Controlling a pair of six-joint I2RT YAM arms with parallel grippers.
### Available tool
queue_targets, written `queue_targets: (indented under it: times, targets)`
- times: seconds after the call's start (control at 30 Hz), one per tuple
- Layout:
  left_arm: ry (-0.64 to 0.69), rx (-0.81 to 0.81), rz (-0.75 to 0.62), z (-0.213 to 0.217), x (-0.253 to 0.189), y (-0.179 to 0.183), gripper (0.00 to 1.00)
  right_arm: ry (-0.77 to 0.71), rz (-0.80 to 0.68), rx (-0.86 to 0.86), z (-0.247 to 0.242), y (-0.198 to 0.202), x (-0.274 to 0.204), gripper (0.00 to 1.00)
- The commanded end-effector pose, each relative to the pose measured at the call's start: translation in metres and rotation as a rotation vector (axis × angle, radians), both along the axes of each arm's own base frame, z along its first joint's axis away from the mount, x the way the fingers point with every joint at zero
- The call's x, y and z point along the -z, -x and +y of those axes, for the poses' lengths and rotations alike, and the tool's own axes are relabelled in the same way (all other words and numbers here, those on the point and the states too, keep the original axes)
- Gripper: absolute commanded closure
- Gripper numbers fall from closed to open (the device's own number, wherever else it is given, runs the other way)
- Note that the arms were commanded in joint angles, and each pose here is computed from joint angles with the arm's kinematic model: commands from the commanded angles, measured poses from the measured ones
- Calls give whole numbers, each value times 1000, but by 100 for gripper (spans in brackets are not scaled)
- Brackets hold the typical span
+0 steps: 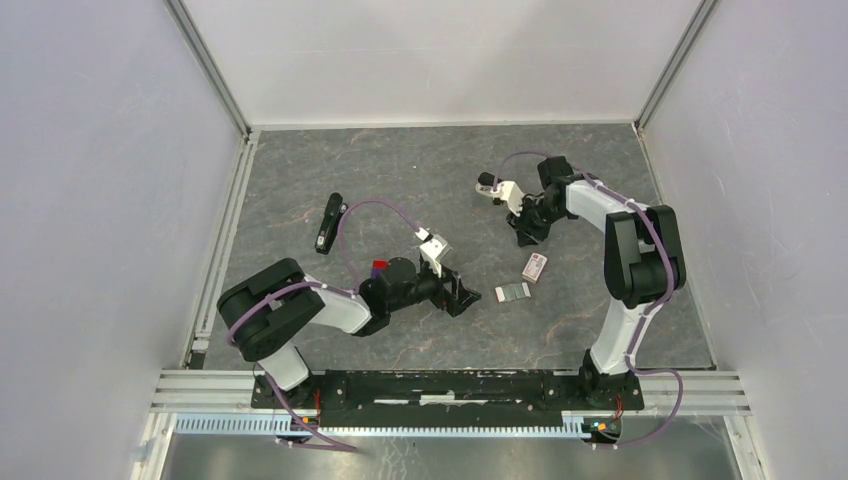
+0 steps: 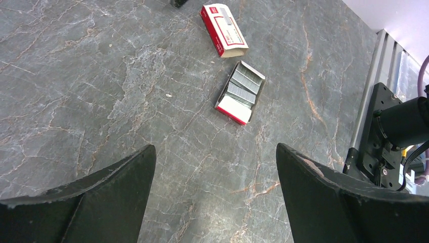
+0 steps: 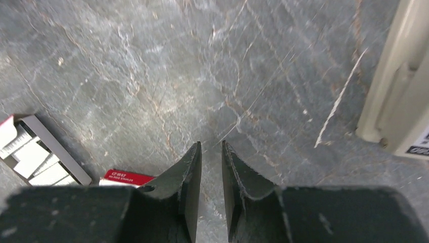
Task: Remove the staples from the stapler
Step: Adjust the shell at the center of the board.
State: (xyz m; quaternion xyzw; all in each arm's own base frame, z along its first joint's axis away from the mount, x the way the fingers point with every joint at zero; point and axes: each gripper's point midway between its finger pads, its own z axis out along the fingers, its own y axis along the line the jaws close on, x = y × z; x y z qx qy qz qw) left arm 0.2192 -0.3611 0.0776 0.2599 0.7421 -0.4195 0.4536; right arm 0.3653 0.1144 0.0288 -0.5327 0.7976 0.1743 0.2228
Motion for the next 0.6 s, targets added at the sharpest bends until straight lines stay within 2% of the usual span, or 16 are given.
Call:
queue_targets:
  times: [0.0, 0.37, 0.57]
  targets:
    - [84, -28, -33, 0, -25, -3, 6, 97, 23, -20, -14, 9, 2, 73]
    - [95, -13, -3, 1, -25, 4, 6, 172, 44, -10, -35, 50, 12, 71]
    - [100, -8, -2, 1, -26, 5, 6, 165, 36, 9, -42, 65, 11, 71]
